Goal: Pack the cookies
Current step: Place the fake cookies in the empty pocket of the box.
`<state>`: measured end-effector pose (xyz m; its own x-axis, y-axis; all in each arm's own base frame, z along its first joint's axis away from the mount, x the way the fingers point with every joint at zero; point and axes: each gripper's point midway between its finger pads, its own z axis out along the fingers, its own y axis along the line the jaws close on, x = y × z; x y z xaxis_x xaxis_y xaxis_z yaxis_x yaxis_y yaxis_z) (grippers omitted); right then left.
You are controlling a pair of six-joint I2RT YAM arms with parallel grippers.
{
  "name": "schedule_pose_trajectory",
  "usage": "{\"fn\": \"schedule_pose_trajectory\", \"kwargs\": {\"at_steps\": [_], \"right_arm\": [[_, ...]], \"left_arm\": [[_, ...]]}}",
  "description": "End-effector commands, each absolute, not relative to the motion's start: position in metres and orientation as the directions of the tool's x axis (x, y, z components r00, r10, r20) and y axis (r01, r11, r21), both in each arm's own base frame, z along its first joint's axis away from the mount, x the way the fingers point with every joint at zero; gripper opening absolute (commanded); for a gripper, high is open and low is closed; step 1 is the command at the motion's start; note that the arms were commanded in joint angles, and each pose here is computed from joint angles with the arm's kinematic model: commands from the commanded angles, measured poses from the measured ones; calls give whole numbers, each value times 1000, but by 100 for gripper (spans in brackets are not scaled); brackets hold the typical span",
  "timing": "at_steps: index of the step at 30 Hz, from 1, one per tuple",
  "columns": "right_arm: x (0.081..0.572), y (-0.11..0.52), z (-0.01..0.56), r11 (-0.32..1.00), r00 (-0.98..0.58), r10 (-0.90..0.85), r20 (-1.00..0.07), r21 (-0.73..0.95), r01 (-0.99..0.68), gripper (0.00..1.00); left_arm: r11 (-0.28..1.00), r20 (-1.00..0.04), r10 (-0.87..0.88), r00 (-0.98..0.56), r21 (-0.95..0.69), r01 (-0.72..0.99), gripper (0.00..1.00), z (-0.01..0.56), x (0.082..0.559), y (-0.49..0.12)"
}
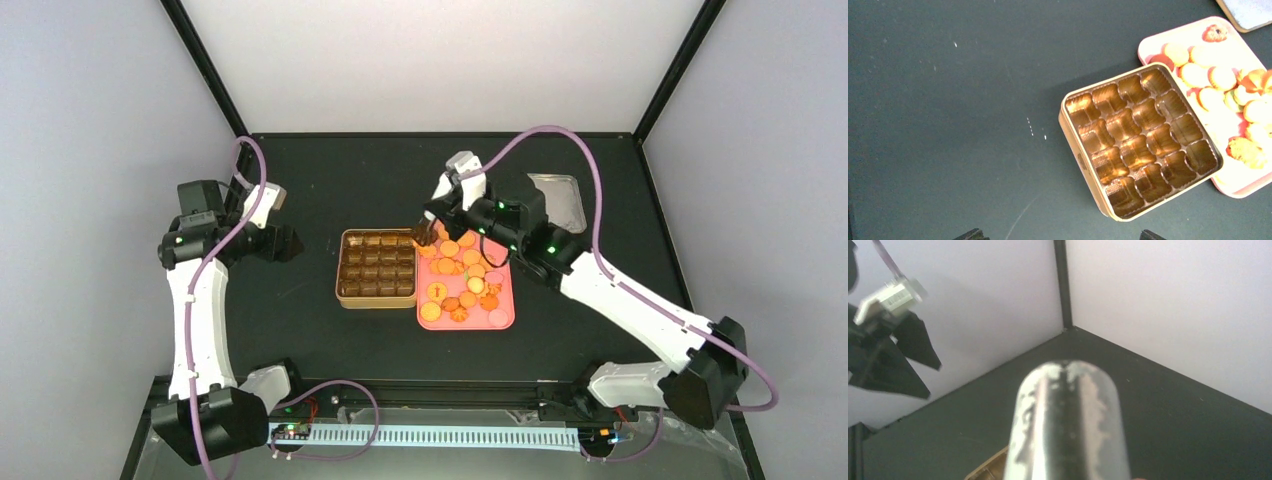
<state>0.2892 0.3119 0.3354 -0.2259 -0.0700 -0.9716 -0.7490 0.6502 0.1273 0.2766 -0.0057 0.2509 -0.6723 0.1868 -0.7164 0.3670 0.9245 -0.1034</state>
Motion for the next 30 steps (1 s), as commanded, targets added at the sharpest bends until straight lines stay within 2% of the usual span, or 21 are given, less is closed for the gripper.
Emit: {"fn": "schedule_pose_trajectory", "kwargs": {"at_steps": [1,7,11,18,30], "right_arm": [[295,348,354,558,-200,-1,-980,165,-813,1],[324,393,357,527,-183,24,-983,168,-833,1],[337,423,359,493,-179,43,-983,177,-852,1],[348,472,337,471,-181,27,-983,172,-865,1],[374,501,301,522,-151,-38,-988,109,-846,1]], "left_arm": [[917,-696,180,-695,-136,374,82,238,262,-9],[914,-701,174,-691,-147,379,83,238,255,-11],[914,-667,180,-722,-158,374,82,235,255,-8],[910,-639,185,-746,-174,375,81,211,262,-5],[900,-616,218,-757,-173,400,80,199,256,-2]]}}
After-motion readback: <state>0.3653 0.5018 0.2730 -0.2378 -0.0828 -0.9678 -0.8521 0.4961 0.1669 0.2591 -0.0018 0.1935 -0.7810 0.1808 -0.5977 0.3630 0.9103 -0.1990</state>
